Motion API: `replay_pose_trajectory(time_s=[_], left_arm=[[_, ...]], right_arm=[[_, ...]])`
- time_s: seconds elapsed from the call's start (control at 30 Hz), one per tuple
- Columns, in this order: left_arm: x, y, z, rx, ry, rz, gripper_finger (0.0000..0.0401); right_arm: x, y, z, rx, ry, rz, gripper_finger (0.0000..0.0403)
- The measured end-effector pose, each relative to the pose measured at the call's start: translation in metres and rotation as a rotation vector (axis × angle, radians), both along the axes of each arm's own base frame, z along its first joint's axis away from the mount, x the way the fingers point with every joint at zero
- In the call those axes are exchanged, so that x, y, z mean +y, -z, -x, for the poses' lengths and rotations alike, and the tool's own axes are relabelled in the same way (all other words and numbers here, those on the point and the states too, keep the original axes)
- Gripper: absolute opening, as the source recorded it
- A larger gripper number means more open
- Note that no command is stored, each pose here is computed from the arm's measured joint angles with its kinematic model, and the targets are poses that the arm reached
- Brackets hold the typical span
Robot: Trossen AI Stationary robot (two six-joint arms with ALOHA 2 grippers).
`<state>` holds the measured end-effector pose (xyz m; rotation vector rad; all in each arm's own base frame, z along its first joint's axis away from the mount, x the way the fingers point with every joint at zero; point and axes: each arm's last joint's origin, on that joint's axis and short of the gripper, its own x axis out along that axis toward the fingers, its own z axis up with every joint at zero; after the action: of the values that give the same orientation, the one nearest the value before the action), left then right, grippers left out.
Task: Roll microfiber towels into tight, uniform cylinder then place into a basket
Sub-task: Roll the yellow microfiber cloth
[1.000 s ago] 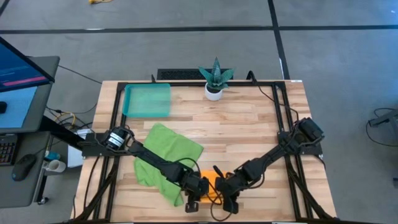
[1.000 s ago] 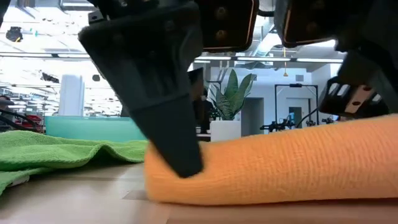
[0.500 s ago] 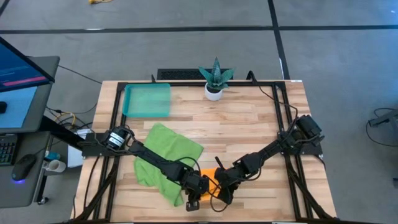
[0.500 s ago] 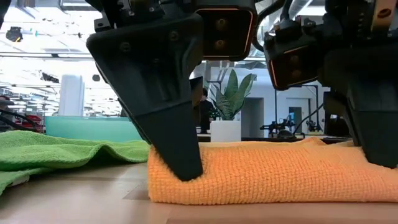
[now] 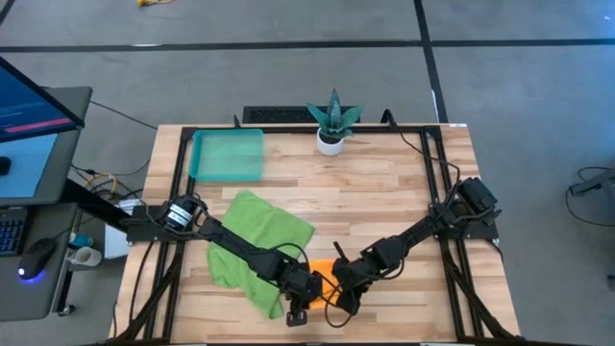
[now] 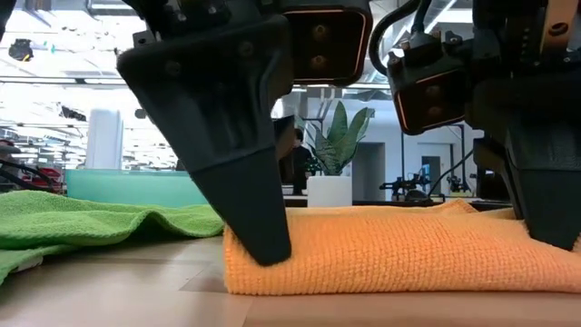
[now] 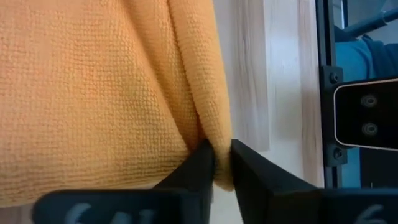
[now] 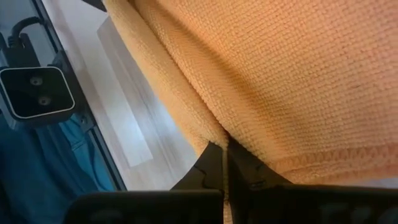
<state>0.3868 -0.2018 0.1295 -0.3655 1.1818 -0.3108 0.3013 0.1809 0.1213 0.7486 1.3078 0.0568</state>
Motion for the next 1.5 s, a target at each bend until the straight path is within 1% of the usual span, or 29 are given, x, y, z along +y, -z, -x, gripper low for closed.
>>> replay_pose_trajectory(time_s=[0.17,0.23,0.3,0.37,0.43,0.57,0.7,0.8,0.9,0.97,1.0,1.07,1.17,1.3,1.43,1.5], left_arm=[[0.002,-0.001,-0.001,-0.004,0.008,0.000,0.0114],[0.005,-0.001,-0.002,-0.009,0.047,0.009,0.0129],[0.007,-0.003,0.000,-0.017,0.060,-0.026,0.0135],[0.006,-0.007,0.003,-0.029,0.063,-0.079,0.0136],[0.007,-0.016,0.012,-0.017,0.056,-0.161,0.0133],[-0.006,-0.037,0.027,-0.100,0.055,-0.291,0.0125],[-0.032,-0.045,0.037,-0.238,0.088,-0.368,0.0119],[-0.049,-0.051,0.039,-0.397,0.143,-0.435,0.0114],[-0.054,-0.052,0.036,-0.507,0.148,-0.522,0.0106],[-0.049,-0.048,0.032,-0.515,0.143,-0.570,0.0098],[-0.046,-0.044,0.028,-0.509,0.138,-0.576,0.0094],[-0.040,-0.036,0.019,-0.499,0.130,-0.555,0.0084],[-0.032,-0.022,0.012,-0.460,0.129,-0.558,0.0068],[-0.024,-0.022,0.007,-0.442,0.122,-0.510,0.0045],[-0.019,-0.019,0.008,-0.385,0.105,-0.498,0.0027],[-0.017,-0.010,0.005,-0.352,0.094,-0.469,0.0019]], right_arm=[[0.000,0.000,0.000,-0.002,0.003,0.008,0.0013],[0.000,0.000,0.000,-0.004,0.004,0.014,0.0013],[-0.001,0.001,0.000,-0.007,0.013,0.028,0.0016],[-0.002,0.001,0.000,-0.012,0.021,0.039,0.0016],[-0.002,0.001,0.000,-0.008,0.022,0.044,0.0014],[-0.003,0.001,0.000,-0.012,0.019,0.053,0.0015],[-0.003,0.001,0.000,-0.014,0.020,0.055,0.0017],[-0.003,0.001,0.000,-0.015,0.021,0.058,0.0013],[-0.003,0.001,0.000,-0.015,0.022,0.057,0.0015],[-0.003,0.001,0.000,-0.016,0.022,0.057,0.0018],[-0.003,0.002,0.000,-0.016,0.022,0.058,0.0018],[-0.003,0.002,0.000,-0.015,0.021,0.058,0.0015],[-0.003,0.002,0.000,-0.017,0.016,0.059,0.0013],[-0.002,0.002,0.000,-0.021,0.008,0.061,0.0018],[-0.002,0.002,0.000,-0.020,0.010,0.060,0.0014],[-0.002,0.002,0.000,-0.021,0.010,0.059,0.0013]])
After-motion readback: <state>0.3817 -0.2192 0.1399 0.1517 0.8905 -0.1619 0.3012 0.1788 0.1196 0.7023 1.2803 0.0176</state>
